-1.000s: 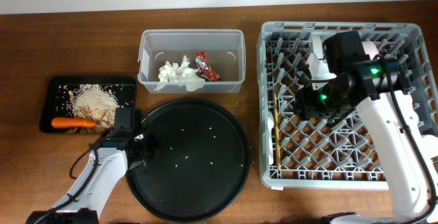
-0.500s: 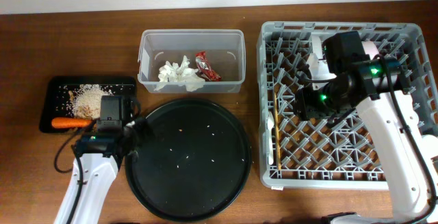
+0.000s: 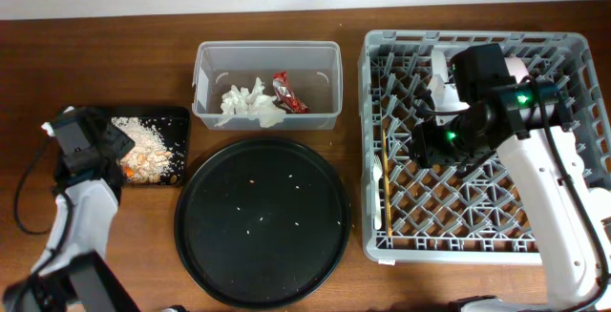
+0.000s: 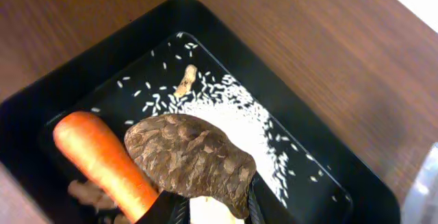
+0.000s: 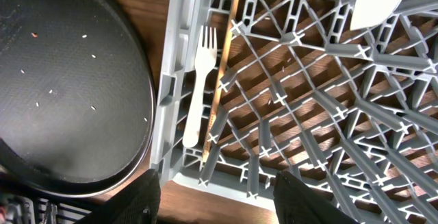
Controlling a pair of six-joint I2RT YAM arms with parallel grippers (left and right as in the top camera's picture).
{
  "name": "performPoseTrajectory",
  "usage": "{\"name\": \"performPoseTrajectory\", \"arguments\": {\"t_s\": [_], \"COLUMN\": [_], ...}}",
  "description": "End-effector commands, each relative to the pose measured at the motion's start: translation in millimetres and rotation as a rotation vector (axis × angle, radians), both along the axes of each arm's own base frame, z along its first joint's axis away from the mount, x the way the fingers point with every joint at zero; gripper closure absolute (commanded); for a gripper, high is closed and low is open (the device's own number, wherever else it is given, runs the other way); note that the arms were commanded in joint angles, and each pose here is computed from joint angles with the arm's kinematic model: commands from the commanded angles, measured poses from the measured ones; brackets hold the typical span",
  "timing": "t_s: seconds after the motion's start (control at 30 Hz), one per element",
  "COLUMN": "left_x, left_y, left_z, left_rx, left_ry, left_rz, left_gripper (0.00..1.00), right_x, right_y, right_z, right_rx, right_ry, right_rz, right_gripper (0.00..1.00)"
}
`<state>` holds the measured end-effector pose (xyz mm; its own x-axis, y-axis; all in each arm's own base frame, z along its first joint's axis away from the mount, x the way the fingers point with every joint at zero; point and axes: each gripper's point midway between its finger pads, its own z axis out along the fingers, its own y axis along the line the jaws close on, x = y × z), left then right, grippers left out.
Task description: Sort waste into correct bins and load items into the dishwasher rack
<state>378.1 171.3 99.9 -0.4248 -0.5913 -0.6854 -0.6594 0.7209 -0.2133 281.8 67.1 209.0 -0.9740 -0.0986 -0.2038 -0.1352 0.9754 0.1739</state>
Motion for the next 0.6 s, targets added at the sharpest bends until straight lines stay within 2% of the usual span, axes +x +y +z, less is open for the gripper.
{"name": "performPoseTrajectory", "arguments": {"t_s": [0.0,0.03,0.07,0.1,0.17,0.27,0.3,0.4,0.43,0.47,0.5,0.57], "left_x": [-0.5,-0.9,-1.6,-1.7,-2.1,4.4,10.6,13.5,14.8,15.9,13.0,-3.6], "left_y": [15.2,18.3,20.0,20.1,19.8,5.0,-13.8,-50.0,-83.5,-122.1,-158.1,-212.2], "left_z": [-11.8,-10.5,-10.4,-10.4,-9.9,5.3,27.8,49.6,55.1,53.3,46.8,32.0], "left_rx": [-0.018,-0.015,-0.015,-0.015,-0.016,-0.059,-0.087,-0.086,-0.070,-0.059,-0.061,-0.033], "left_ry": [0.011,0.005,0.004,0.004,0.005,-0.052,-0.118,-0.145,-0.129,-0.098,-0.059,0.045], "left_rz": [0.013,0.020,0.024,0.025,0.024,-0.044,-0.120,-0.211,-0.312,-0.426,-0.524,-0.649], "left_gripper": [0.86,0.69,0.59,0.55,0.35,0.37,0.38,0.38,0.38,0.37,0.32,0.01], "right_x": [1.2,1.3,1.3,1.3,1.1,1.3,2.4,5.9,12.0,16.8,22.9,35.0], "right_y": [-0.4,-0.4,-0.4,-0.4,-0.4,-0.4,-0.1,3.1,8.6,14.3,20.4,23.5], "right_z": [0.7,0.7,0.8,0.7,0.7,0.8,1.0,2.4,5.1,7.8,11.4,16.4], "right_rx": [-0.010,-0.010,-0.010,-0.010,-0.010,-0.010,-0.008,0.009,0.040,0.072,0.106,0.121], "right_ry": [-0.004,-0.005,-0.005,-0.005,-0.004,-0.005,-0.009,-0.024,-0.050,-0.071,-0.098,-0.152], "right_rz": [-0.005,-0.005,-0.005,-0.005,-0.005,-0.005,-0.005,-0.002,0.005,0.013,0.022,0.027], "right_gripper": [0.43,0.42,0.43,0.43,0.43,0.42,0.42,0.41,0.34,0.30,0.25,0.11]}}
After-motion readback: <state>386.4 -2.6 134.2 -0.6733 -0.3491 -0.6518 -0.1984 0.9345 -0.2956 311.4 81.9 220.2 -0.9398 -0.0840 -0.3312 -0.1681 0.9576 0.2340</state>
